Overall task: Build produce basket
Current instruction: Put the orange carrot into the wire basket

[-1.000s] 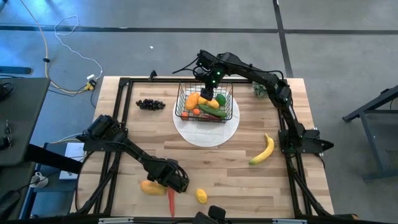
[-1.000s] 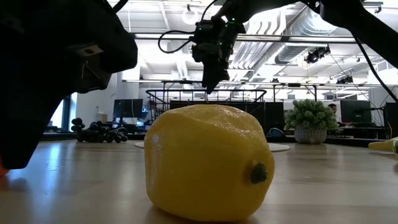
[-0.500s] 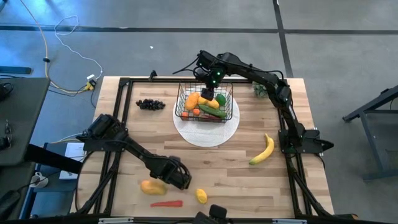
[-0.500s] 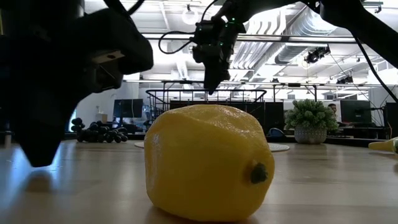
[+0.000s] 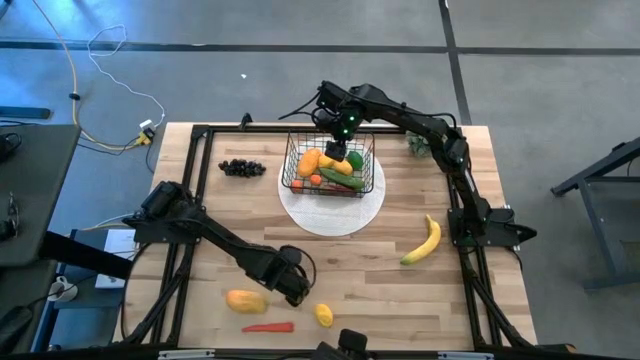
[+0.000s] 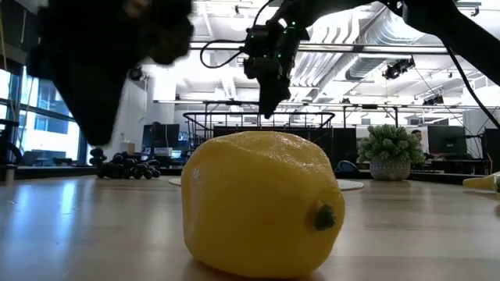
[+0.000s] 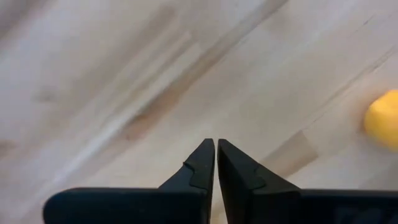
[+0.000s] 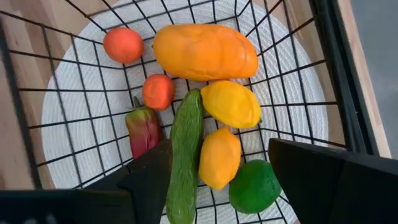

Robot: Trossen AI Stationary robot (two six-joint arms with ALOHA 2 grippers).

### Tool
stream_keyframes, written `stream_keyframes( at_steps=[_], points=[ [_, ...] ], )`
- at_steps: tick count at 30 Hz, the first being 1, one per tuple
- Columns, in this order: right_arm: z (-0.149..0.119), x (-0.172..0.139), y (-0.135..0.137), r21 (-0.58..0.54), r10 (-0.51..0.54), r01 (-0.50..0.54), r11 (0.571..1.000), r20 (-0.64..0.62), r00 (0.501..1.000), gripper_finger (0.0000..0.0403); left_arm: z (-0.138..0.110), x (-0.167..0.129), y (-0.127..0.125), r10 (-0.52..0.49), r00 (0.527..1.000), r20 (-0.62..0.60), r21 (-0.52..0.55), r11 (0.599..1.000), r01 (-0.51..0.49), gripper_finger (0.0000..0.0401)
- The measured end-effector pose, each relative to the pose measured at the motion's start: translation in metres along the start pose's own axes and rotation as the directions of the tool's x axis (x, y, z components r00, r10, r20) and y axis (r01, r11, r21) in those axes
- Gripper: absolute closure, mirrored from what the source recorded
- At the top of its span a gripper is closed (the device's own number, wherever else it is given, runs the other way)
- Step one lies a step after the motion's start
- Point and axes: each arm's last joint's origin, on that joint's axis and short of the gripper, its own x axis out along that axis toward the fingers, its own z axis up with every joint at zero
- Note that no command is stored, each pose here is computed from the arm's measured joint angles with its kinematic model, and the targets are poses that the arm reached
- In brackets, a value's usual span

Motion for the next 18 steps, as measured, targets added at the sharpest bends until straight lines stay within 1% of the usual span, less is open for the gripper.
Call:
stream_keyframes(
  at_steps=[3,6,8,10,11,13,15,18],
  points=[
    [-0.001,-0.015,0.003,0.028,-0.009,0.008,1.0,0.029,1.0,0.0155,-0.004,-0.016,0.002,0.059,0.997,0.045,0.09,0.994,-0.063,0.0396],
    [-0.004,-0.033,0.006,0.059,-0.034,0.03,0.998,0.063,0.997,0.0155,-0.01,-0.02,0.011,0.15,0.987,0.048,0.175,0.972,-0.156,0.04],
    [-0.006,-0.045,0.007,0.088,-0.062,0.054,0.995,0.081,0.995,0.0155,-0.013,-0.023,0.011,0.147,0.988,0.054,0.219,0.963,-0.155,0.04],
    [-0.009,-0.059,0.011,0.123,-0.076,0.063,0.99,0.1,0.992,0.0155,-0.017,-0.024,0.014,0.182,0.982,0.048,0.265,0.946,-0.188,0.04],
    [-0.011,-0.066,0.013,0.138,-0.076,0.061,0.989,0.106,0.991,0.0155,-0.018,-0.025,0.015,0.184,0.982,0.045,0.282,0.941,-0.189,0.0401],
    [-0.015,-0.078,0.017,0.168,-0.079,0.058,0.984,0.121,0.99,0.0155,-0.02,-0.027,0.013,0.155,0.987,0.035,0.307,0.938,-0.158,0.0401],
    [-0.02,-0.089,0.024,0.187,-0.078,0.054,0.981,0.126,0.989,0.0155,-0.021,-0.028,0.014,0.154,0.988,0.008,0.332,0.932,-0.148,0.0399],
    [-0.025,-0.105,0.036,0.206,-0.079,0.048,0.977,0.142,0.987,0.0155,-0.022,-0.028,0.013,0.138,0.99,-0.038,0.337,0.934,-0.118,0.0387]
  ],
)
